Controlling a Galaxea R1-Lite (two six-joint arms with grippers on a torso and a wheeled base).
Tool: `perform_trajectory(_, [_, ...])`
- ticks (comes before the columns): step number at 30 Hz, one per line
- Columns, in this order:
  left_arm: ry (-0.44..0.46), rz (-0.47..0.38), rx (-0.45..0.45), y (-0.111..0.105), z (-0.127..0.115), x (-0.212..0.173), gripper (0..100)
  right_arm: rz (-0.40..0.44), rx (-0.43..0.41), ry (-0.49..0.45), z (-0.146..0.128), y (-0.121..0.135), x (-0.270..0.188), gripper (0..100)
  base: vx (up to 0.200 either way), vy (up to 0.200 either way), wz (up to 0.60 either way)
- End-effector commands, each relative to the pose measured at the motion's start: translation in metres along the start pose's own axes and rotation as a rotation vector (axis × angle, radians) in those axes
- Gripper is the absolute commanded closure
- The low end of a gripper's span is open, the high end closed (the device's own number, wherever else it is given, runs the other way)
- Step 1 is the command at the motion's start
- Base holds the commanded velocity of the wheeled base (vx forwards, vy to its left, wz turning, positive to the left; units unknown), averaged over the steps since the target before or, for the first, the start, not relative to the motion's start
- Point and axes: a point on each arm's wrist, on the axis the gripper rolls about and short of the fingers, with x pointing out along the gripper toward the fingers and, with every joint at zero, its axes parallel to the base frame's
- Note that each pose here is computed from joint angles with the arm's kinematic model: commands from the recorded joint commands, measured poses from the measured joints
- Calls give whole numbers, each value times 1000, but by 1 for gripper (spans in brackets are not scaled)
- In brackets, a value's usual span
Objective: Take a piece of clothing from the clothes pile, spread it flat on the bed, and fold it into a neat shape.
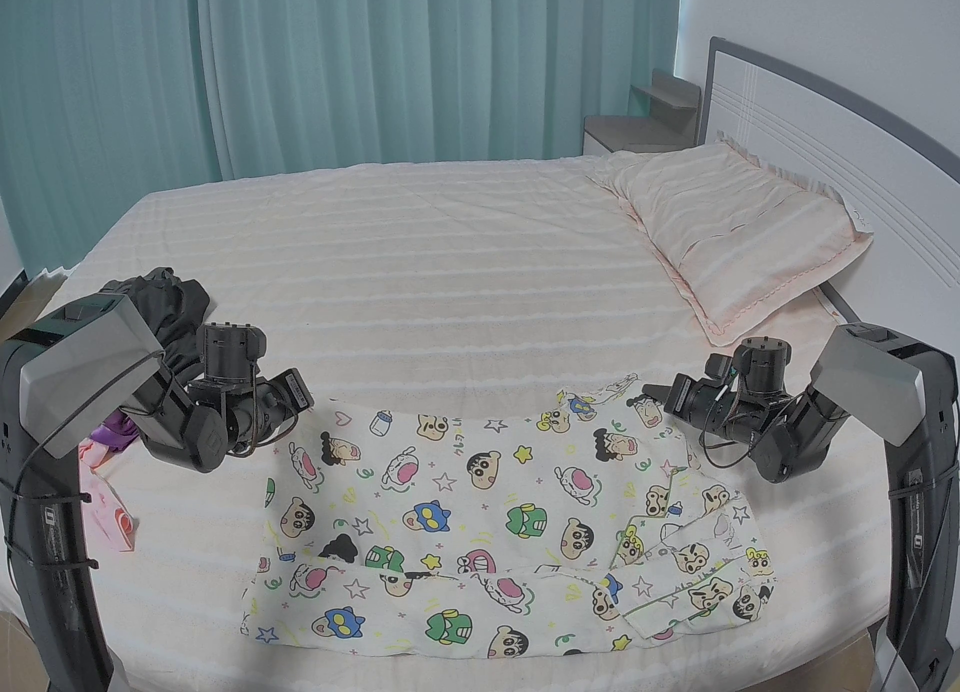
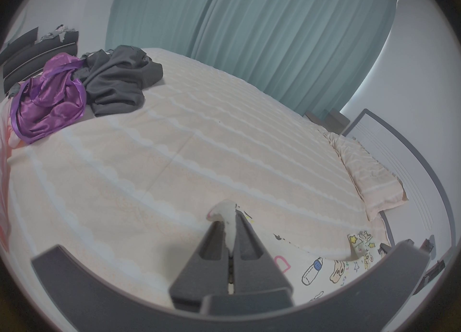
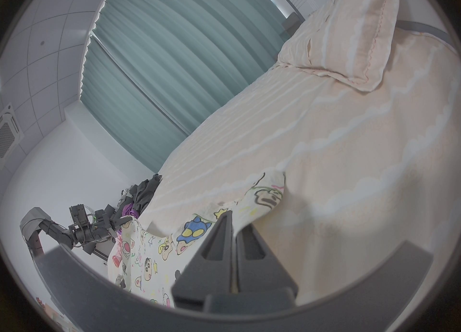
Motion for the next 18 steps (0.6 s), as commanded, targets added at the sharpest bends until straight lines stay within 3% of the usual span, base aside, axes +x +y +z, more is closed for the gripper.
perform_trajectory(1, [-25,-2,-5,-3,6,-3,100,-2,-2,-13,2,-3,-2,100,0,0,0])
perform_trajectory(10, [-5,1,1,-4,0,-4,100,-3,8,11,-5,-3,-10,100,0,0,0])
perform_trajectory(18, [7,-38,19,-17,-2,-37,100,64,1,19,-3,7,-39,100,0,0,0])
